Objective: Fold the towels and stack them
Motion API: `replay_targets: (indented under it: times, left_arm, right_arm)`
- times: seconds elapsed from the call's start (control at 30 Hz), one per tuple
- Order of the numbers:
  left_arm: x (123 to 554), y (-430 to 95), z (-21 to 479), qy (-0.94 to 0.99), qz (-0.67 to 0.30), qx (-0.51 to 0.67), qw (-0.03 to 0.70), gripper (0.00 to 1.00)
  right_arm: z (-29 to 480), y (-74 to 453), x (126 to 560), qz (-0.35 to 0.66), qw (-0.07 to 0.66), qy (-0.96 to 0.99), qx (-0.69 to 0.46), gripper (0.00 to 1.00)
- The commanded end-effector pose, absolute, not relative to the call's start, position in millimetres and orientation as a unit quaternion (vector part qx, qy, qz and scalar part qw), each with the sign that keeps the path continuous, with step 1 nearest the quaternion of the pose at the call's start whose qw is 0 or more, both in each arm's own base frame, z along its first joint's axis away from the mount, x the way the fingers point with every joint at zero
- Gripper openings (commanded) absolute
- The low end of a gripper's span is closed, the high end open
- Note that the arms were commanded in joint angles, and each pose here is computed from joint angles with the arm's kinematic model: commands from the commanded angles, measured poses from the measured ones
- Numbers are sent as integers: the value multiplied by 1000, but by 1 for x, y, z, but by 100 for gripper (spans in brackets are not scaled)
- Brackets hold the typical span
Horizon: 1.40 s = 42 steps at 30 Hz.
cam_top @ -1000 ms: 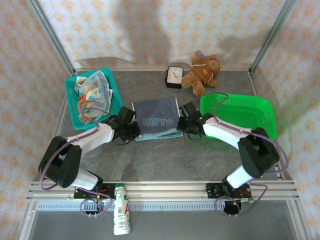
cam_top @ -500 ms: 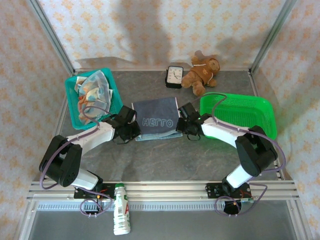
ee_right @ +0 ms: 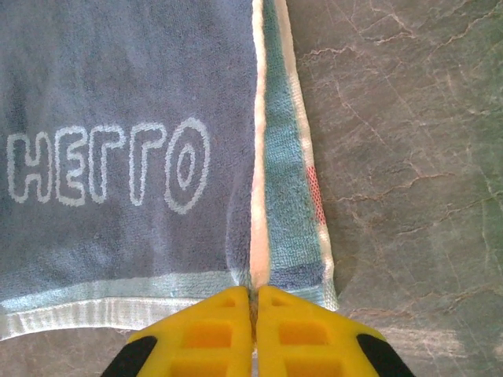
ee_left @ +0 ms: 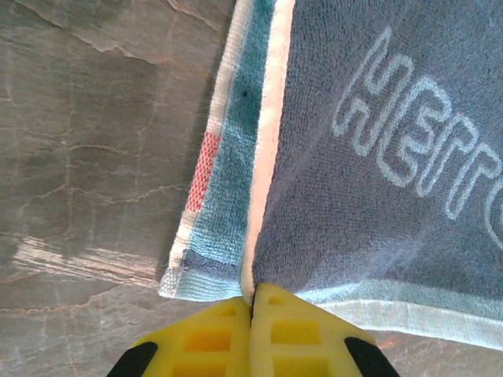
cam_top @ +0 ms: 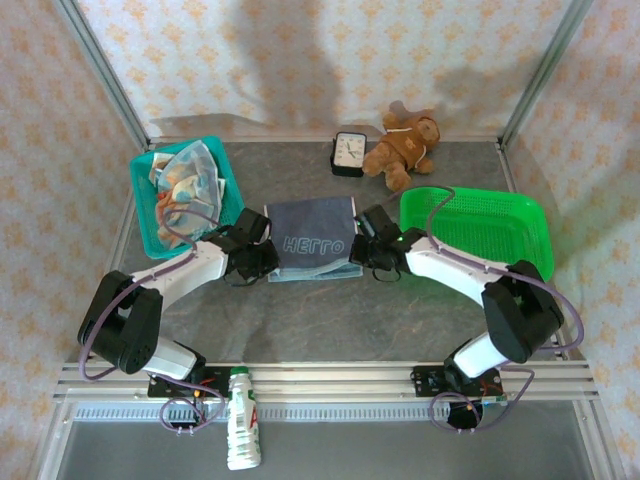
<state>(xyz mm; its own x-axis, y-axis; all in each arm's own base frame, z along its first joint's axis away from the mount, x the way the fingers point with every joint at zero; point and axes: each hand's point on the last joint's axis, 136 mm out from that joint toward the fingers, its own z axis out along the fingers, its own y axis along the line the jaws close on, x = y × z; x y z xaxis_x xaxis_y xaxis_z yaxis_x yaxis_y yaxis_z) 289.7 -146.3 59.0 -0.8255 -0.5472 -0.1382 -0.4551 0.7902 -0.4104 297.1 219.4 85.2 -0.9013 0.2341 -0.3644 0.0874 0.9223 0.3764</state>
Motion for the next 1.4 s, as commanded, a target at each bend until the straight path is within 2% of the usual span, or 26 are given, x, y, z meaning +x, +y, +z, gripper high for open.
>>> replay_targets:
  times: [0.0,0.4,0.5,0.6,0.67,0.7,0.8,0.93,1.03,1.3,1.37]
  left_arm:
    - [293,-138,69,938,-172,-267,141,0]
    - [284,-135,43,944,-157,-264,120,0]
    - [281,-134,41,947,-152,-257,117,15]
    - [280,-129,42,951,-136,-251,117,36]
    - [278,-124,45,955,-121,-243,119,51]
    - [277,-122,47,957,-113,-238,120,52]
    - [278,-116,55,961,-98,-226,129,52]
    - [282,-121,58,962,-109,-213,131,50]
    - [283,-128,55,963,-123,-204,128,43]
    - [277,-137,33,969,-127,-189,91,33]
    - [275,-138,30,970,-126,-187,87,27]
  right_arm:
    - [82,213,288,172,200,960,97,9]
    - [51,221,282,168,174,966,94,14]
    - [49,221,277,169,167,967,92,21]
    - [50,218,274,165,168,968,90,32]
    - [54,212,273,155,173,969,88,36]
    - [56,209,272,149,178,969,85,37]
    - [60,199,271,127,188,971,78,42]
    - [62,195,273,114,196,971,74,41]
    - [60,199,276,117,193,972,72,39]
    - [55,206,281,122,187,972,71,38]
    - [51,206,280,122,183,973,72,38]
